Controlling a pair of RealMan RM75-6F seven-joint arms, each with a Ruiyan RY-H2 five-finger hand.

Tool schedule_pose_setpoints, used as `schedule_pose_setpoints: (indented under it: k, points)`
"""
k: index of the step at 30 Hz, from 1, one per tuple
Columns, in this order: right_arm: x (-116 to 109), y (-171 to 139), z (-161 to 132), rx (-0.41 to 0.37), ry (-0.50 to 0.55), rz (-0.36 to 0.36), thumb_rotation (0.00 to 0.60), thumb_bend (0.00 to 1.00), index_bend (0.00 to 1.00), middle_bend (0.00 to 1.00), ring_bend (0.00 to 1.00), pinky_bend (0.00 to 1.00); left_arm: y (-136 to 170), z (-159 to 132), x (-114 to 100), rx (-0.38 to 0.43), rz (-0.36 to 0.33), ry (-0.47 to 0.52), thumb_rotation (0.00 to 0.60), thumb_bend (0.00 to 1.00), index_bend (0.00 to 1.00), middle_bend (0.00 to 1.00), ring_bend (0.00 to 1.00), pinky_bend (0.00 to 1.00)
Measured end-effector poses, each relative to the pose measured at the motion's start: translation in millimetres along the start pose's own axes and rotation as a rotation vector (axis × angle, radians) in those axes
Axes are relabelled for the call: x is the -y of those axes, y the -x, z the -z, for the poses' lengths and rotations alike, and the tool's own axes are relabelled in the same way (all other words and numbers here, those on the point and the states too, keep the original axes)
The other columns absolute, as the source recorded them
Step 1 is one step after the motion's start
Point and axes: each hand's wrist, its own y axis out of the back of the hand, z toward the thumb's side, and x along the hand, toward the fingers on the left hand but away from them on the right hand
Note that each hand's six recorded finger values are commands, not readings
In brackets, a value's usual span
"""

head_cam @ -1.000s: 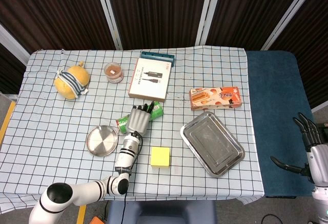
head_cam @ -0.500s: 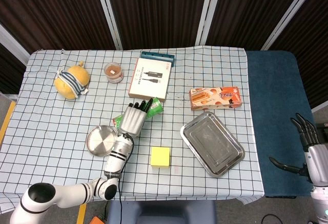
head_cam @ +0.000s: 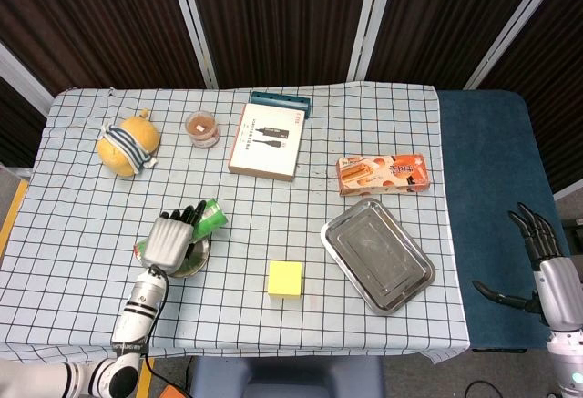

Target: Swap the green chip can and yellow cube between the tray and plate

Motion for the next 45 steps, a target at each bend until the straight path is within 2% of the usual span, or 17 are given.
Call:
schedule_pose_setpoints:
  k: [1, 4, 7, 9, 12, 17, 22, 27, 34, 38, 41, 43, 45]
  points:
    - [0.2, 0.0, 0.1, 0.001, 0.0, -0.001, 0.6, 0.01, 0.0, 0.0, 0.0, 0.0, 2.3, 0.8, 2.5, 0.0, 0.008, -0.004, 0.6, 0.64, 0.49, 0.57, 0.62, 0.84]
    - [-0.2, 0.5, 0.4, 0.003, -0.002, 0.002, 0.6, 0.01, 0.0, 0.0, 0.0, 0.0, 4.6, 2.1, 7.7, -0.001, 0.03, -0.017, 0.6, 0.56, 0.33, 0.43, 0.48, 0.73]
    - [-0.6, 1.3, 0.8, 0.006, -0.001, 0.007, 0.6, 0.01, 0.0, 0.0, 0.0, 0.0, 6.3, 1.8, 14.0, -0.005, 0.069, -0.005, 0.6, 0.49, 0.1, 0.21, 0.3, 0.61]
    - [-0.6, 1.5, 0.8, 0.006, -0.001, 0.009, 0.6, 0.01, 0.0, 0.0, 0.0, 0.0, 6.9, 0.7, 17.2, -0.005, 0.09, 0.002, 0.6, 0.47, 0.02, 0.1, 0.2, 0.54]
    - [-0.6, 1.0, 0.5, 0.005, -0.002, 0.009, 0.6, 0.01, 0.0, 0.0, 0.0, 0.0, 7.5, -1.2, 18.5, -0.002, 0.105, -0.004, 0.6, 0.45, 0.0, 0.0, 0.06, 0.45]
    - [-1.0, 0.7, 0.5, 0.004, -0.001, 0.01, 0.6, 0.01, 0.0, 0.0, 0.0, 0.0, 8.7, -2.5, 19.5, -0.002, 0.122, -0.006, 0.6, 0.45, 0.0, 0.0, 0.0, 0.33]
    - [-0.6, 0.8, 0.5, 0.004, -0.003, 0.008, 0.6, 0.01, 0.0, 0.0, 0.0, 0.0, 12.8, 0.3, 22.3, -0.013, 0.17, -0.013, 0.6, 0.42, 0.0, 0.0, 0.0, 0.22]
    - [1.2, 1.1, 0.4, 0.005, -0.006, 0.002, 0.6, 0.01, 0.0, 0.0, 0.0, 0.0, 20.3, 1.3, 14.0, -0.008, 0.203, -0.016, 0.6, 0.4, 0.0, 0.0, 0.0, 0.2]
    - [3.0, 1.0, -0.3, 0.002, -0.012, -0.004, 0.6, 0.01, 0.0, 0.0, 0.0, 0.0, 30.6, 13.3, -7.7, -0.02, 0.181, 0.011, 0.6, 0.38, 0.0, 0.0, 0.0, 0.19]
    - [4.7, 1.6, -0.3, 0.003, -0.019, -0.008, 0.6, 0.01, 0.0, 0.0, 0.0, 0.0, 35.1, 26.2, -23.1, -0.037, 0.135, 0.065, 0.6, 0.37, 0.0, 0.0, 0.0, 0.19]
    - [7.3, 2.3, -0.2, 0.004, -0.026, -0.017, 0.6, 0.01, 0.0, 0.0, 0.0, 0.0, 39.4, 36.3, -35.8, -0.04, 0.063, 0.107, 0.6, 0.37, 0.0, 0.0, 0.0, 0.19]
    - [9.4, 2.7, -0.1, 0.006, -0.033, -0.025, 0.6, 0.01, 0.0, 0.0, 0.0, 0.0, 44.3, 44.2, -44.3, -0.033, -0.01, 0.136, 0.6, 0.37, 0.01, 0.01, 0.01, 0.23]
    - [13.0, 3.8, -0.1, 0.008, -0.042, -0.039, 0.6, 0.01, 0.0, 0.0, 0.0, 0.0, 51.3, 54.8, -50.9, -0.02, -0.101, 0.165, 0.6, 0.37, 0.06, 0.06, 0.06, 0.26]
